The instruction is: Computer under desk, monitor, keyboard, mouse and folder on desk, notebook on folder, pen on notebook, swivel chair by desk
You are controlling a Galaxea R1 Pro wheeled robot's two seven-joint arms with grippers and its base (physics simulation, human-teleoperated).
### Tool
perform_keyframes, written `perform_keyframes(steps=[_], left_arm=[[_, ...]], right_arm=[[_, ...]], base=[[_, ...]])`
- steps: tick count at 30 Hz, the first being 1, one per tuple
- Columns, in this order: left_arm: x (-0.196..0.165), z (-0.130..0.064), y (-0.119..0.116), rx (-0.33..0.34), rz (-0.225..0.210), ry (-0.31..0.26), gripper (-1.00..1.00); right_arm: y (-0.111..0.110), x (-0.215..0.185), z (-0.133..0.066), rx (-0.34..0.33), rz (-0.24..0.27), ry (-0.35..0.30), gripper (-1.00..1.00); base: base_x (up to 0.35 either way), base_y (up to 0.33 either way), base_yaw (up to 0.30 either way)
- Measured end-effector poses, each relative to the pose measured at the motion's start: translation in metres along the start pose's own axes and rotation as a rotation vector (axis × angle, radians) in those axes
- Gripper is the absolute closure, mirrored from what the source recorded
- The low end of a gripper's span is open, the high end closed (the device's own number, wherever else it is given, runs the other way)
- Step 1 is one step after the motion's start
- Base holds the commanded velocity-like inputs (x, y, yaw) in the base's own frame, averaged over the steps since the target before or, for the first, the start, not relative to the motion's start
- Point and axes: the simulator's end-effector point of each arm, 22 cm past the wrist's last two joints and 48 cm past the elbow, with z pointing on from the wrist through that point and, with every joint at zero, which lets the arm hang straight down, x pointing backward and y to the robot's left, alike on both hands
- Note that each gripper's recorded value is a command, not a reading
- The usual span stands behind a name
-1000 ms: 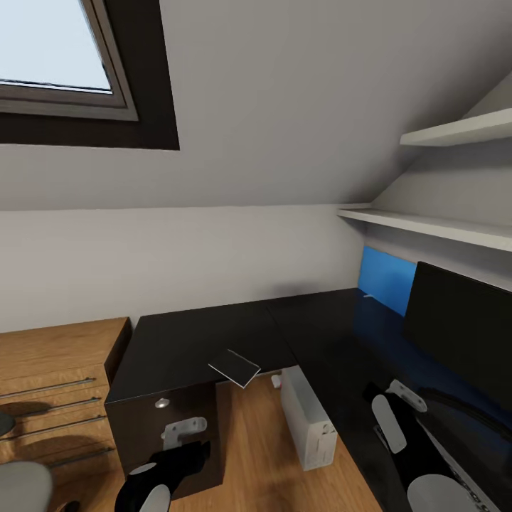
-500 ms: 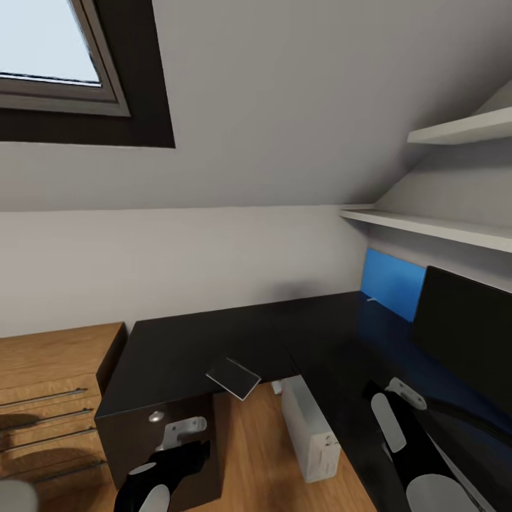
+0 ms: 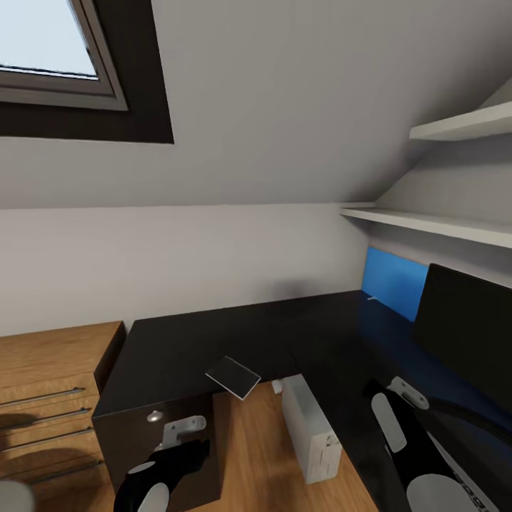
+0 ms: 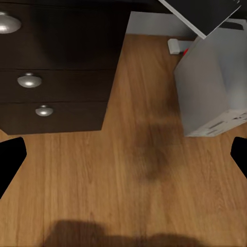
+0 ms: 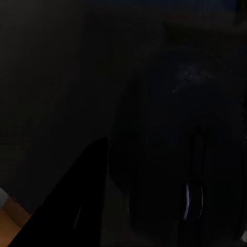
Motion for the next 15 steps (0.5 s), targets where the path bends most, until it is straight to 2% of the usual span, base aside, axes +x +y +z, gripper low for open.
perform_keyframes(steps=[15], left_arm=[[0.013, 0.016, 0.003, 0.000, 0.000, 0.000, -1.00]], right_arm=[[-0.011, 0.023, 0.017, 0.014, -0.006, 0.009, 1.00]], base=[[0.000, 0.000, 0.000]])
